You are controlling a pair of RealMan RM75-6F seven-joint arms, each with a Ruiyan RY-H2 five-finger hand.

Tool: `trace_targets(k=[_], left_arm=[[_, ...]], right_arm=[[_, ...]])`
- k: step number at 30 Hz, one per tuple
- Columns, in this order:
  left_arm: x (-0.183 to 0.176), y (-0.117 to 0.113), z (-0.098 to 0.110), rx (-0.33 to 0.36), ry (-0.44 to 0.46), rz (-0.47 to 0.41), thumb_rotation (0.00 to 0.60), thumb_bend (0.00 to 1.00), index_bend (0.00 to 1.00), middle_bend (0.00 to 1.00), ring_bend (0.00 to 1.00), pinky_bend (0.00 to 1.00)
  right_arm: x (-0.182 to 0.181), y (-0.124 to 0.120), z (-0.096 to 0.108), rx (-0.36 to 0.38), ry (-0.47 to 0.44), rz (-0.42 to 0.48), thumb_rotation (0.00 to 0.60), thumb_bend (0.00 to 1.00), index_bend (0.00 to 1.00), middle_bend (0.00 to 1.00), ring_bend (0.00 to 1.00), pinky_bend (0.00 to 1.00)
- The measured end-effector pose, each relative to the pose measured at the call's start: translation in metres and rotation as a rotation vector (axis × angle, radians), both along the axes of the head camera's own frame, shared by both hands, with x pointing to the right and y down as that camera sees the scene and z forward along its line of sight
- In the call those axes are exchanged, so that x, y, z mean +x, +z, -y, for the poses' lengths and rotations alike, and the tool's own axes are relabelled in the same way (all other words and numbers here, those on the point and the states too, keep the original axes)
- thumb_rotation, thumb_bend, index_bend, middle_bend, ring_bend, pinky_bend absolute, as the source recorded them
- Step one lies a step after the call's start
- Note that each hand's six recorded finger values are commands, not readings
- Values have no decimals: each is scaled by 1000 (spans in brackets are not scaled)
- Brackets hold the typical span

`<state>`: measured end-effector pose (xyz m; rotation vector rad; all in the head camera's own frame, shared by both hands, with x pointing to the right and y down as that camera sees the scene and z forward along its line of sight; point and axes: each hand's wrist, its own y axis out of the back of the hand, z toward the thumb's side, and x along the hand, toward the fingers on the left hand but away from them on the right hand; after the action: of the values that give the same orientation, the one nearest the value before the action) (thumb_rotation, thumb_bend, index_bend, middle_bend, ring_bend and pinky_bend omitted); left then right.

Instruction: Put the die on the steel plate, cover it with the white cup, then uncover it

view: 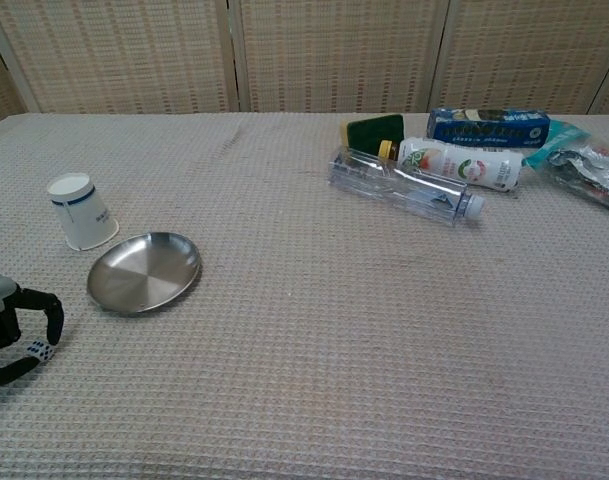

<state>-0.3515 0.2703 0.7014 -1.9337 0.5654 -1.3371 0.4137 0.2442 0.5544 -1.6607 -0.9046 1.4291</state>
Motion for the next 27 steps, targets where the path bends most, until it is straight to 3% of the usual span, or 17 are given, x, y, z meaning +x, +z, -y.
trace_targets(k=[6,12,17,27], left_arm=[[0,-10,16,37,-33,-34,600,372,499,1000,998,1000],[12,-11,49,66,-45,-77,600,374,498,1000,1000,1000],[31,-2,72,76,-15,-76,600,374,497,1000,1000,1000],[48,23,93,72,9,-48,600,374,483,1000,1000,1000]], right_arm=[[0,1,0,-2,-1,-1,533,186,0,0,0,0],[0,3,1,-5,1,-4,533,187,0,0,0,0],[2,5,2,-10,9,-11,533,186,0,0,0,0],[6,10,4,-25,27,-25,533,187,0,0,0,0]])
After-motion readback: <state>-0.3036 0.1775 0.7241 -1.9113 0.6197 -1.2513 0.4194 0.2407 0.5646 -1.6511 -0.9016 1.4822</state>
